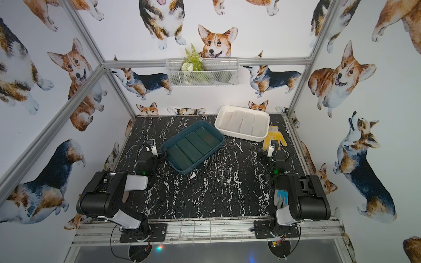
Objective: Place the pencil cases by color into the storage box
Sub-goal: Reset both arms
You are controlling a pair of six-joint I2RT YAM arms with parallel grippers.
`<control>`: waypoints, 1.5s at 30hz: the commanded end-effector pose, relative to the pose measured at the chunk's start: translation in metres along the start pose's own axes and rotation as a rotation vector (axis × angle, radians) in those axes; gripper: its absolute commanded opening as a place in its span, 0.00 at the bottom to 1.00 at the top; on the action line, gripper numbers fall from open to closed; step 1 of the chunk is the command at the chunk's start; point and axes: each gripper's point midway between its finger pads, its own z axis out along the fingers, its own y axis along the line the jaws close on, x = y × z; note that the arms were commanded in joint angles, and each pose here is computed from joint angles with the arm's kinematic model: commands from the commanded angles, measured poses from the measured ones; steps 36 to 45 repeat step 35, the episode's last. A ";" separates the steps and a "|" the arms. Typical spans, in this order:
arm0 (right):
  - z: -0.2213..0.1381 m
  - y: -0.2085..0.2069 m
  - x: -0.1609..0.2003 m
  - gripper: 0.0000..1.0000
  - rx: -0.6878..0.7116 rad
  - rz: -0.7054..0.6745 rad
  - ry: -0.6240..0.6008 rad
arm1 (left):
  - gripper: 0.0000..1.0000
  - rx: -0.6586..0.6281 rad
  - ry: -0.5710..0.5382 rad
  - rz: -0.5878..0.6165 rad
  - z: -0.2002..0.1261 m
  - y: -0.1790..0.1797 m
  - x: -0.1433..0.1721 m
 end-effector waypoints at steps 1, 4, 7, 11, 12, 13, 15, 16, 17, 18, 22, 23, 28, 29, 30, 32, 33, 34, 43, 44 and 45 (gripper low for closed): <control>-0.002 0.004 0.005 1.00 -0.022 0.014 0.012 | 1.00 0.003 0.037 0.030 0.000 0.000 0.010; -0.007 0.000 0.004 1.00 -0.006 0.020 -0.016 | 1.00 0.004 0.036 0.030 -0.001 0.000 0.010; 0.000 0.001 0.006 1.00 -0.005 0.025 0.025 | 1.00 0.003 0.038 0.031 -0.001 0.000 0.010; 0.000 0.000 0.006 1.00 -0.004 0.022 0.034 | 1.00 0.002 0.038 0.030 -0.001 0.000 0.010; -0.001 0.000 0.006 1.00 -0.004 0.023 0.026 | 1.00 0.002 0.039 0.030 -0.001 0.000 0.011; -0.001 0.000 0.005 1.00 -0.005 0.024 0.015 | 1.00 0.003 0.036 0.030 -0.001 0.000 0.010; -0.001 0.000 0.005 1.00 -0.004 0.024 0.012 | 1.00 0.002 0.035 0.029 -0.001 0.000 0.010; -0.001 0.000 0.004 1.00 -0.003 0.023 0.014 | 1.00 0.002 0.035 0.030 -0.001 0.000 0.009; -0.001 0.000 0.006 1.00 -0.003 0.023 0.017 | 1.00 0.003 0.036 0.030 -0.001 0.000 0.010; -0.001 0.000 0.005 1.00 -0.003 0.022 0.015 | 1.00 0.003 0.035 0.031 -0.001 0.000 0.010; -0.001 0.000 0.005 1.00 -0.004 0.021 0.016 | 1.00 0.003 0.035 0.030 -0.001 0.000 0.010; -0.001 0.000 0.005 1.00 -0.005 0.022 0.014 | 1.00 0.003 0.035 0.030 -0.001 0.000 0.009; -0.001 0.000 0.005 1.00 -0.004 0.022 0.015 | 1.00 0.003 0.035 0.030 -0.001 0.000 0.010; -0.001 0.001 0.005 1.00 -0.006 0.020 0.014 | 1.00 0.004 0.034 0.030 -0.001 0.000 0.009; -0.001 0.001 0.006 1.00 -0.006 0.016 0.015 | 1.00 0.003 0.035 0.030 -0.001 0.000 0.009; -0.001 0.001 0.006 1.00 -0.006 0.017 0.014 | 1.00 0.002 0.034 0.029 -0.001 0.001 0.009; -0.001 0.001 0.005 1.00 -0.006 0.016 0.015 | 1.00 0.002 0.035 0.030 -0.001 0.000 0.010; -0.001 0.001 0.006 1.00 -0.006 0.017 0.016 | 1.00 0.003 0.036 0.030 -0.001 0.000 0.010; -0.001 0.001 0.006 1.00 -0.006 0.016 0.015 | 1.00 0.003 0.034 0.030 -0.001 0.000 0.009; -0.001 0.001 0.006 1.00 -0.006 0.016 0.015 | 1.00 0.003 0.034 0.030 -0.001 0.000 0.009; -0.001 0.001 0.006 1.00 -0.006 0.016 0.015 | 1.00 0.003 0.034 0.030 -0.001 0.000 0.009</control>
